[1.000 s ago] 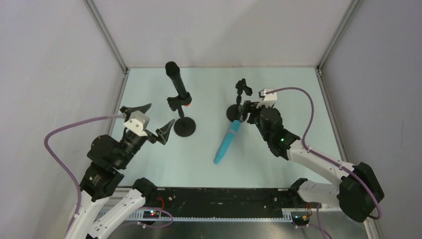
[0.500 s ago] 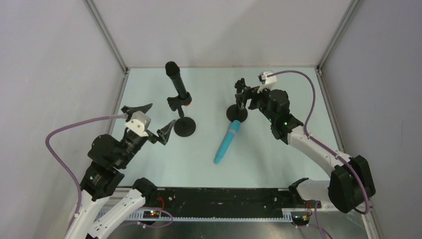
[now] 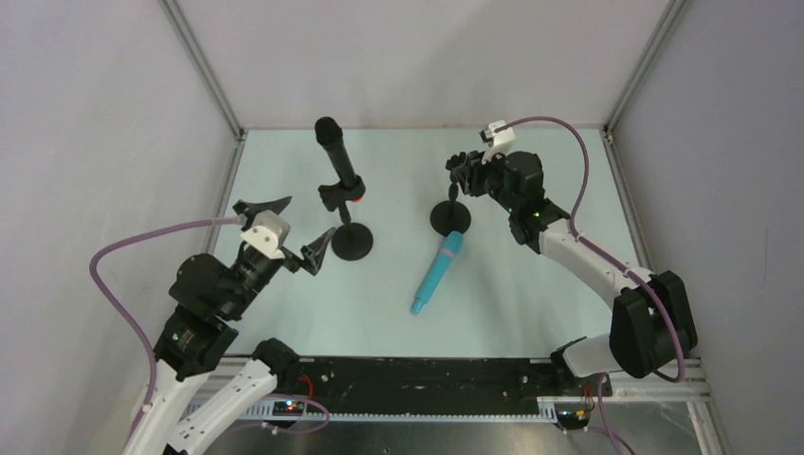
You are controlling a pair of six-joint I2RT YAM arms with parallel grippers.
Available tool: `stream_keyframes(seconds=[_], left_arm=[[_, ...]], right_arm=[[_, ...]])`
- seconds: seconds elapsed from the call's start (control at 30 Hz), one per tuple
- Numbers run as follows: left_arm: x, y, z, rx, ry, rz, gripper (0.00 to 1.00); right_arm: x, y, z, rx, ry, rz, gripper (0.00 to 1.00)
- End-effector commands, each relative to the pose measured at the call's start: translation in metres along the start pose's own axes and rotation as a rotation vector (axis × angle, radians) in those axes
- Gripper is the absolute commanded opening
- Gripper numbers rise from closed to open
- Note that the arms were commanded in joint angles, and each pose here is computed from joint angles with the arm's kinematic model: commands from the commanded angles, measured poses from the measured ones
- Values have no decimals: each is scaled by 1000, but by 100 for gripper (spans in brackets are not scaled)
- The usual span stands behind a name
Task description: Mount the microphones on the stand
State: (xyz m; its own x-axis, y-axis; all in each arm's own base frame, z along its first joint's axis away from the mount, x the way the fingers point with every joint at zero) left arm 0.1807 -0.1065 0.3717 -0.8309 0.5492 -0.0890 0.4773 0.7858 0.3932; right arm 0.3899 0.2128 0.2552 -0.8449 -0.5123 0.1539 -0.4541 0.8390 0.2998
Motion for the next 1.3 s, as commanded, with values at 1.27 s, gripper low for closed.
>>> stream_keyframes(seconds=[1.27], left_arm=[[11, 4, -19, -11, -71, 0, 100]], right_arm=[[89, 190, -15, 163, -22, -481, 0]])
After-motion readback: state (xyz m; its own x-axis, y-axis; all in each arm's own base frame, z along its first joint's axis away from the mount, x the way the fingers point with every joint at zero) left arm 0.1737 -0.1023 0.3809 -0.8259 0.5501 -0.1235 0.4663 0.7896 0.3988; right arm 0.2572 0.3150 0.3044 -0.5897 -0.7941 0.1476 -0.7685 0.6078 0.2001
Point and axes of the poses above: each gripper's point midway between its finger pads, its own x axis back along the fingers, its own y axis along the line the jaws close on, z = x × y, the point moved 2 cm from there along x, back along the fingers, and after that the axes turned 9 degrees about -x, right-handed, at the moved point
